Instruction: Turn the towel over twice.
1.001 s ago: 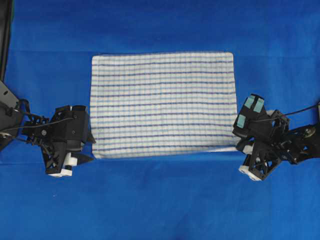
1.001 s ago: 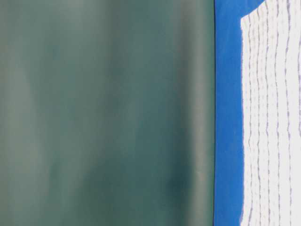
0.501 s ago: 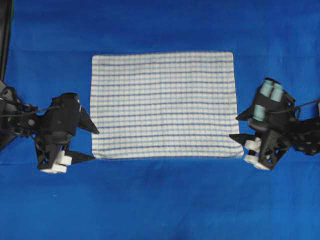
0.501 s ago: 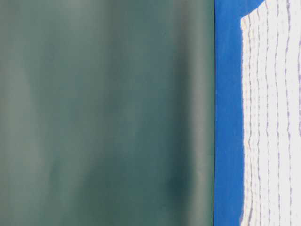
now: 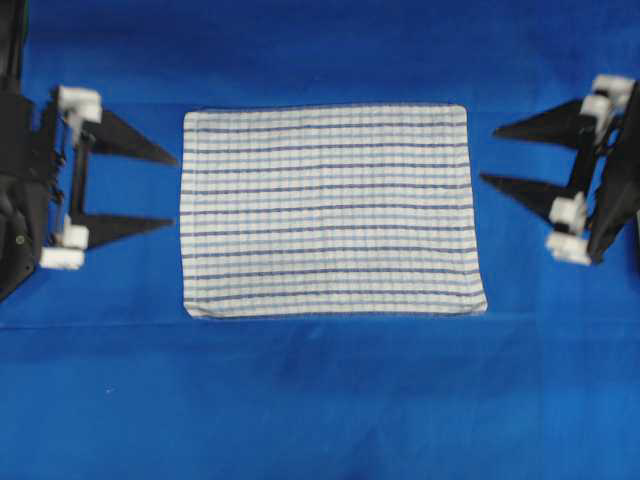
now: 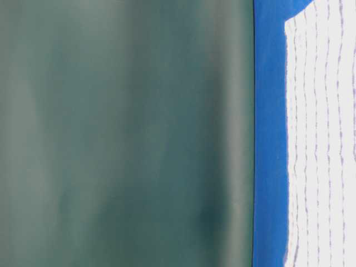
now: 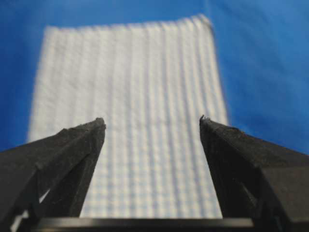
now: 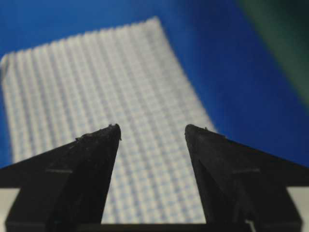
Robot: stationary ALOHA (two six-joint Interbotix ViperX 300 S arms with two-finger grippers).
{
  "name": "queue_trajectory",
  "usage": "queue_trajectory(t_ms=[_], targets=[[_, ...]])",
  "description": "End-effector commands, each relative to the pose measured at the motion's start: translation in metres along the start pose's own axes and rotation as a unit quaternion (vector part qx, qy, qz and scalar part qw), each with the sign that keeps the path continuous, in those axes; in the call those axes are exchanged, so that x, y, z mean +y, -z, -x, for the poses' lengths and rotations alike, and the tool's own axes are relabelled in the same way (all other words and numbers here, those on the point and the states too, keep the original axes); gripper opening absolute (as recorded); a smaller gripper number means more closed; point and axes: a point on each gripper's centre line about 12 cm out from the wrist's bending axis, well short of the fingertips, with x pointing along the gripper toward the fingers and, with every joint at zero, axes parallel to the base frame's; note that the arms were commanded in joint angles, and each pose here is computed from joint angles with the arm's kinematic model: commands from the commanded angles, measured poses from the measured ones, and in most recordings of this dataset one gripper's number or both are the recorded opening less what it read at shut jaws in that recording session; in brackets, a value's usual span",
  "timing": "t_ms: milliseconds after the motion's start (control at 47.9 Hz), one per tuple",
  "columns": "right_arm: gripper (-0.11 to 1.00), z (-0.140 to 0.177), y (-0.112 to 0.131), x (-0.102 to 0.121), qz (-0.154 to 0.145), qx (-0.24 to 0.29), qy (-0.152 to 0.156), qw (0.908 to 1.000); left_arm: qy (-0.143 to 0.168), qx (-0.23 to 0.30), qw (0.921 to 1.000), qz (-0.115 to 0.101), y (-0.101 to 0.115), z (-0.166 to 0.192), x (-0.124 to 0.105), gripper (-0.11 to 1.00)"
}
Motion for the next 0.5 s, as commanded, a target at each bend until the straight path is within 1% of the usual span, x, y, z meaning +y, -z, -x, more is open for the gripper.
queue_trajectory(t_ms=[0,63,125,209,313,480], targets=[[0.64,0.010,-0.012,-0.012,0.000,-0.035,0.011,0.9993,-0.018,-0.029,0.9994,-0.007,-0.011,0.008,0.008,0.74],[0.64,0.015,-0.013,-0.020,0.000,-0.047,0.020,0.9987,-0.031,-0.039,0.9987,-0.011,-0.013,0.013,0.013,0.74],[0.63,0.018,-0.012,-0.026,-0.003,-0.053,0.024,0.9983,-0.040,-0.045,0.9982,-0.008,-0.013,0.016,0.017,0.74],[0.62,0.020,-0.008,-0.029,-0.008,-0.059,0.015,0.9981,-0.045,-0.049,0.9978,-0.008,-0.012,0.016,0.019,0.74],[0.62,0.021,-0.009,-0.027,-0.010,-0.065,0.001,0.9978,-0.046,-0.050,0.9977,-0.008,-0.010,0.015,0.019,0.74],[0.62,0.021,-0.009,-0.027,-0.012,-0.065,-0.001,0.9978,-0.046,-0.049,0.9977,-0.008,-0.010,0.014,0.019,0.74]])
